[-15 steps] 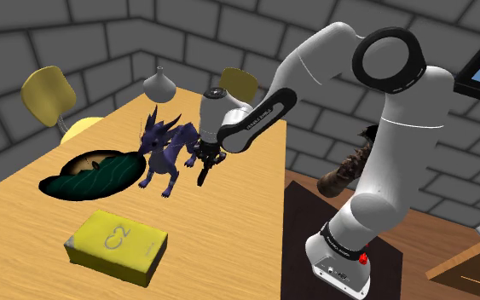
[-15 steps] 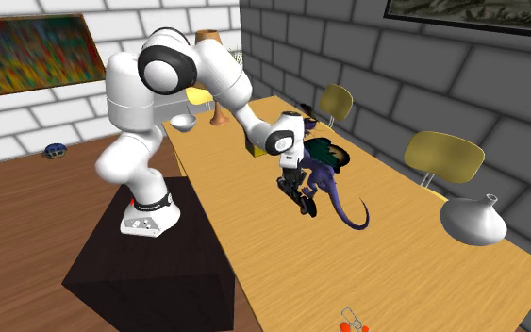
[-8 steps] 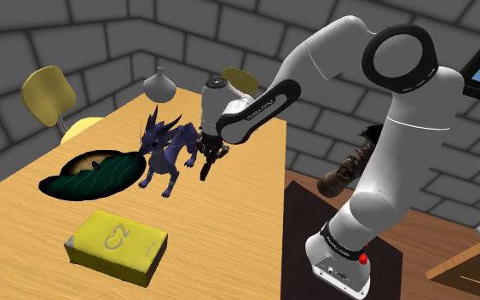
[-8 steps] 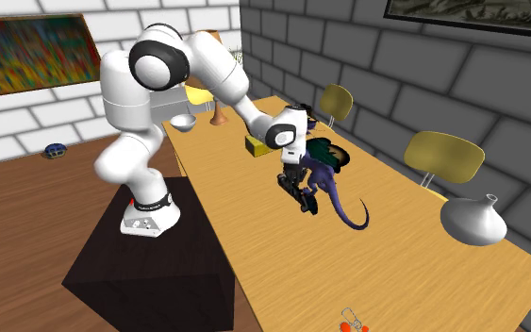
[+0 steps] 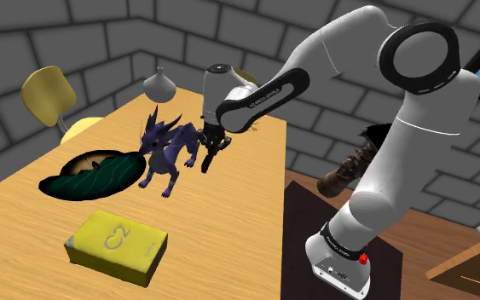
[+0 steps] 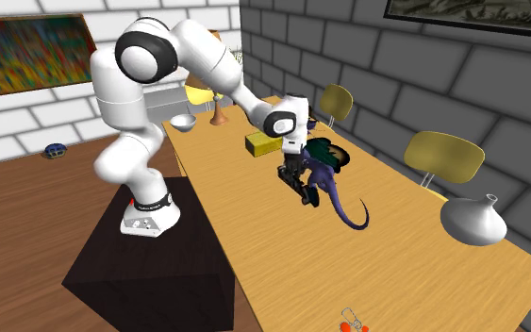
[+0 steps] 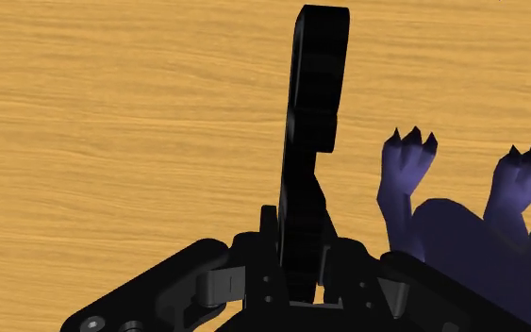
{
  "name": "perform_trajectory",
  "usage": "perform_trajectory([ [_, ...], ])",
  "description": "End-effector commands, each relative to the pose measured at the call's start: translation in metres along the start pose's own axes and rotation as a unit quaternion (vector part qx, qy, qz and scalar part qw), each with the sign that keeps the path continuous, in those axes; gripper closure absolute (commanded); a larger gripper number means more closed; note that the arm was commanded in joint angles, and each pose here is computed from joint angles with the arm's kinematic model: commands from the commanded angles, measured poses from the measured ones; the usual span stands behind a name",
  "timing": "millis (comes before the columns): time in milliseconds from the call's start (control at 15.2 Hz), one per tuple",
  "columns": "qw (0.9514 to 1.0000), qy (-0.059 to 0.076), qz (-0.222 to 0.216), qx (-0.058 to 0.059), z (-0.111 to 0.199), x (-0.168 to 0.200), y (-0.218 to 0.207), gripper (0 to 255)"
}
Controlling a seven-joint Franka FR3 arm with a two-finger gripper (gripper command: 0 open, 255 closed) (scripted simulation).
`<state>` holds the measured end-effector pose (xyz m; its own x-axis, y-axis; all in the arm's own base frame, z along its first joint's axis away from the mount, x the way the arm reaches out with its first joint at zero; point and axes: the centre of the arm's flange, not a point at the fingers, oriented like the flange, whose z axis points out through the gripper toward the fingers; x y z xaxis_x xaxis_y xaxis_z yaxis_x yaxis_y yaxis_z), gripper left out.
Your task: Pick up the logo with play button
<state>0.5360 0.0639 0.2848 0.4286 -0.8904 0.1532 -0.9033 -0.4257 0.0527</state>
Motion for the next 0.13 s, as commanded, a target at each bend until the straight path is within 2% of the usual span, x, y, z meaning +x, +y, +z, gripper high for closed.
perform_trajectory([
  [0, 1.0000, 0.000, 0.000, 0.000, -0.0068, 0.0006, 0.0010, 255],
  [66, 1.0000, 0.000, 0.000, 0.000, -0.0067, 0.0006, 0.0010, 255],
])
